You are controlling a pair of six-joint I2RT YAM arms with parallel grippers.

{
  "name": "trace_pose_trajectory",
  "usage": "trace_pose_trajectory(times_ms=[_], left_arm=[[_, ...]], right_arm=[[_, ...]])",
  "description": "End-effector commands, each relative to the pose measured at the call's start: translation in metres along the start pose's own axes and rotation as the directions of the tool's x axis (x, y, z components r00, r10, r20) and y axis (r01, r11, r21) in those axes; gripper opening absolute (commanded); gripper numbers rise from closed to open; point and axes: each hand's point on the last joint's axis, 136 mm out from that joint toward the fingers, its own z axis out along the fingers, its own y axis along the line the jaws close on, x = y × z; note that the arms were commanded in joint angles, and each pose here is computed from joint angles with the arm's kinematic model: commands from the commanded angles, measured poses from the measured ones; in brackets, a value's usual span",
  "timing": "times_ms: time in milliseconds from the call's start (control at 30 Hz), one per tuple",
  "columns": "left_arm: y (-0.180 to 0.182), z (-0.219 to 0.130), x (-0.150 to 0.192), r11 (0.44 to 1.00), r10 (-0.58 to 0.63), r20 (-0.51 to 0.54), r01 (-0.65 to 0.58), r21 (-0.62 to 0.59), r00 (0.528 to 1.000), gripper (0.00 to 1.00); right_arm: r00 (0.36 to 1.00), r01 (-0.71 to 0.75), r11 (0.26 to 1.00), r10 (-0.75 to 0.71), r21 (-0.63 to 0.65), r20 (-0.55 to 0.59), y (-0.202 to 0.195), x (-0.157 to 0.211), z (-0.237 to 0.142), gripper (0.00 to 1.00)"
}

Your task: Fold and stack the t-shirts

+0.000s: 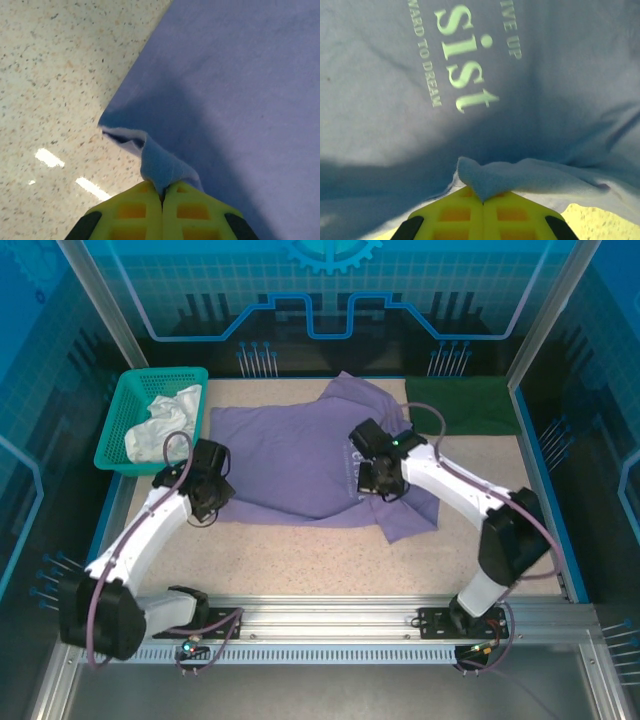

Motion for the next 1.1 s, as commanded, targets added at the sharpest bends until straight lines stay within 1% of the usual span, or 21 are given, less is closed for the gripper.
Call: trace_pose_trajectory(times_ms=[0,100,200,300,333,367,400,433,467,500,533,567,633,667,733,767,833,933,967,1067], left_arm=[[-0.005,0.012,-0.017,1.0,-0.025,-0.03,0.024,-0.007,0.999,0.0],[-0.008,0.028,-0.028,0.996,-0.087,-0.055,0.086,-0.017,0.995,0.0],[-0.012,0.042,-0.037,0.994,-0.091,-0.065,0.087,-0.064,0.994,0.0],[-0.015,0.06,-0.038,0.99,-0.103,-0.111,0.091,-0.106,0.988,0.0],[-0.016,0.064,-0.039,0.989,-0.105,-0.119,0.092,-0.115,0.987,0.04],[-0.015,0.067,-0.041,0.987,-0.112,-0.119,0.096,-0.131,0.987,0.12],[-0.014,0.068,-0.044,0.985,-0.117,-0.115,0.101,-0.138,0.986,0.25],[-0.015,0.067,-0.048,0.985,-0.124,-0.112,0.108,-0.135,0.986,0.46],[-0.018,0.064,-0.053,0.986,-0.124,-0.106,0.111,-0.124,0.987,0.51],[-0.02,0.059,-0.058,0.987,-0.119,-0.095,0.107,-0.116,0.988,0.53],[-0.023,0.052,-0.064,0.989,-0.114,-0.075,0.106,-0.105,0.991,0.57],[-0.026,0.043,-0.07,0.991,-0.111,-0.055,0.106,-0.087,0.992,0.63],[-0.033,0.026,-0.079,0.994,-0.1,-0.022,0.099,-0.051,0.995,0.73],[-0.034,0.016,-0.08,0.995,-0.093,-0.006,0.093,-0.034,0.996,0.75],[-0.039,0.001,-0.076,0.998,-0.066,0.022,0.066,0.002,0.998,0.76],[-0.041,-0.004,-0.069,0.999,-0.051,0.031,0.05,0.019,0.998,0.74],[-0.048,-0.007,-0.047,0.998,-0.011,0.032,0.009,0.063,0.999,0.7],[-0.057,0.004,-0.011,0.995,0.045,0.004,-0.045,0.086,0.999,0.59],[-0.061,0.01,-0.002,0.994,0.063,-0.008,-0.062,0.094,0.998,0.56],[-0.077,0.029,0.016,0.99,0.1,-0.064,-0.093,0.104,0.993,0.48]], right_arm=[[0.995,0.095,0.995,-0.094,0.029,-0.046,-0.003,-0.02,0.01,0.0],[0.992,0.093,0.996,-0.092,0.012,-0.083,0.001,-0.039,0.025,0.0],[0.991,0.078,0.997,-0.079,-0.018,-0.103,0.004,-0.054,0.036,0.0],[0.989,0.057,0.997,-0.062,-0.043,-0.136,0.004,-0.062,0.05,0.0],[0.987,0.046,0.997,-0.054,-0.054,-0.149,0.005,-0.065,0.055,0.0],[0.986,0.034,0.997,-0.045,-0.07,-0.162,0.006,-0.066,0.058,0.0],[0.985,0.02,0.996,-0.034,-0.082,-0.17,0.006,-0.068,0.06,0.04],[0.984,0.001,0.996,-0.017,-0.088,-0.175,0.004,-0.071,0.061,0.11],[0.985,-0.022,0.995,0.004,-0.097,-0.175,0.002,-0.075,0.06,0.17],[0.985,-0.046,0.993,0.027,-0.111,-0.169,-0.001,-0.079,0.056,0.24],[0.986,-0.074,0.989,0.052,-0.132,-0.159,-0.003,-0.084,0.05,0.35],[0.987,-0.099,0.983,0.077,-0.156,-0.139,-0.006,-0.089,0.041,0.41],[0.988,-0.129,0.973,0.11,-0.189,-0.104,-0.013,-0.095,0.026,0.51],[0.989,-0.137,0.968,0.122,-0.209,-0.083,-0.016,-0.095,0.015,0.54],[0.988,-0.154,0.96,0.145,-0.235,-0.056,-0.025,-0.089,0.004,0.59],[0.985,-0.17,0.956,0.163,-0.239,-0.05,-0.032,-0.082,0.004,0.6],[0.976,-0.216,0.945,0.211,-0.244,-0.047,-0.049,-0.065,0.007,0.59],[0.954,-0.298,0.92,0.294,-0.256,-0.055,-0.078,-0.044,0.021,0.49],[0.946,-0.322,0.914,0.318,-0.246,-0.058,-0.088,-0.038,0.028,0.42],[0.933,-0.359,0.894,0.345,-0.269,-0.098,-0.1,-0.032,0.04,0.3]])
